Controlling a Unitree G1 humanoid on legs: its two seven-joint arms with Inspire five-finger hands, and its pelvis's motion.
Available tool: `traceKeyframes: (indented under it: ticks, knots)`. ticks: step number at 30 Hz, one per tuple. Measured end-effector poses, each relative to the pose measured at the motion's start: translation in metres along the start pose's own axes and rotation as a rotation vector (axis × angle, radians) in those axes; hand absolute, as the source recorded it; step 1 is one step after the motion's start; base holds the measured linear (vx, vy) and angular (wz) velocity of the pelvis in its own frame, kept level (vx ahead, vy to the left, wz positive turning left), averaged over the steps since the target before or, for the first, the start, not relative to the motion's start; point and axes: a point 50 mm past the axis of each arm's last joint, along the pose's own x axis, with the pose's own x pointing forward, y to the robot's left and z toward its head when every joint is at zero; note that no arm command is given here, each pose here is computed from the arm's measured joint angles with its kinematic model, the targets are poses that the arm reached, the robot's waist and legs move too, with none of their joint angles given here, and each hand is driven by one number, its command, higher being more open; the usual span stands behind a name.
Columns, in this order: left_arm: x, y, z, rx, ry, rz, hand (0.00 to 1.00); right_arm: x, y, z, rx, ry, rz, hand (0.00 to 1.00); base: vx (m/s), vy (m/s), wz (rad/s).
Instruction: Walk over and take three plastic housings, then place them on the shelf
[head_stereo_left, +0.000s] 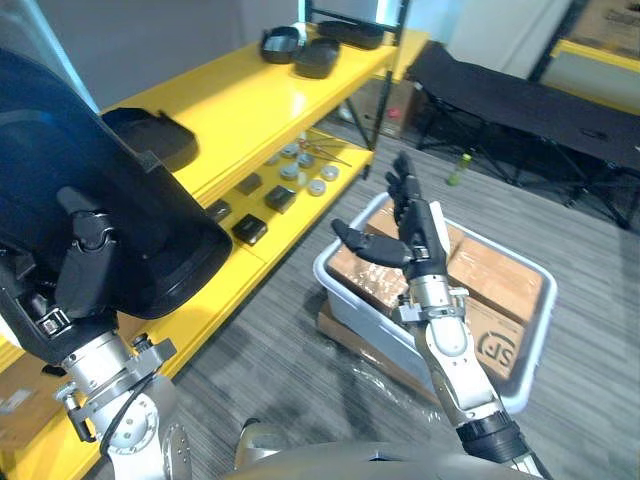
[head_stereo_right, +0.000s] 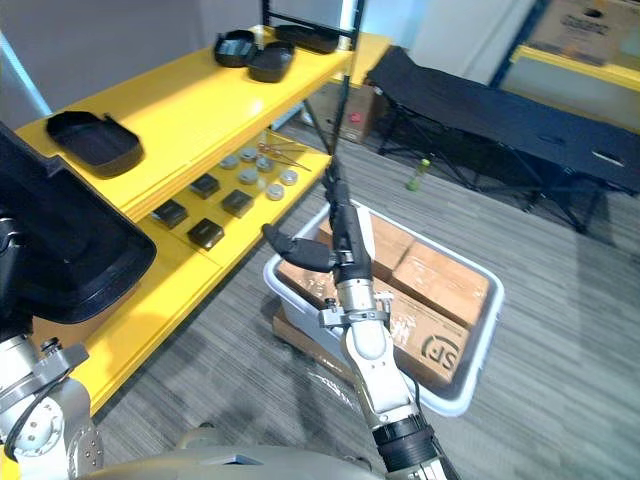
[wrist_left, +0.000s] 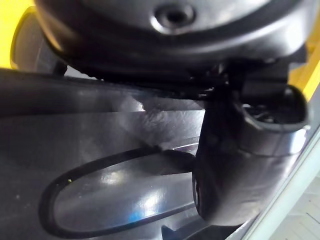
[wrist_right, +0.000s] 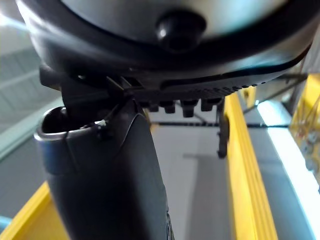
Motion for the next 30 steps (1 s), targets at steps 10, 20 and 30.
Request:
traceKeyframes:
  ticks: [10, 20, 30]
  knots:
    - [0.0, -0.021, 0.009, -0.075, -0.04, -0.189, 0.0, 0.0, 0.001, -0.007, 0.049, 0.042, 0.055, 1.0, 0.0, 0.013, 0.45]
    - [0.002, -0.047, 0.01, -0.187, -0.086, -0.487, 0.0, -0.016, 0.0, -0.018, 0.056, 0.096, 0.047, 1.0, -0.03, -0.017, 0.55]
    - [-0.005, -0.054, 0.0, -0.205, -0.026, -0.407, 0.0, -0.014, 0.0, -0.013, 0.059, 0.051, 0.108, 1.0, -0.08, -0.001, 0.03]
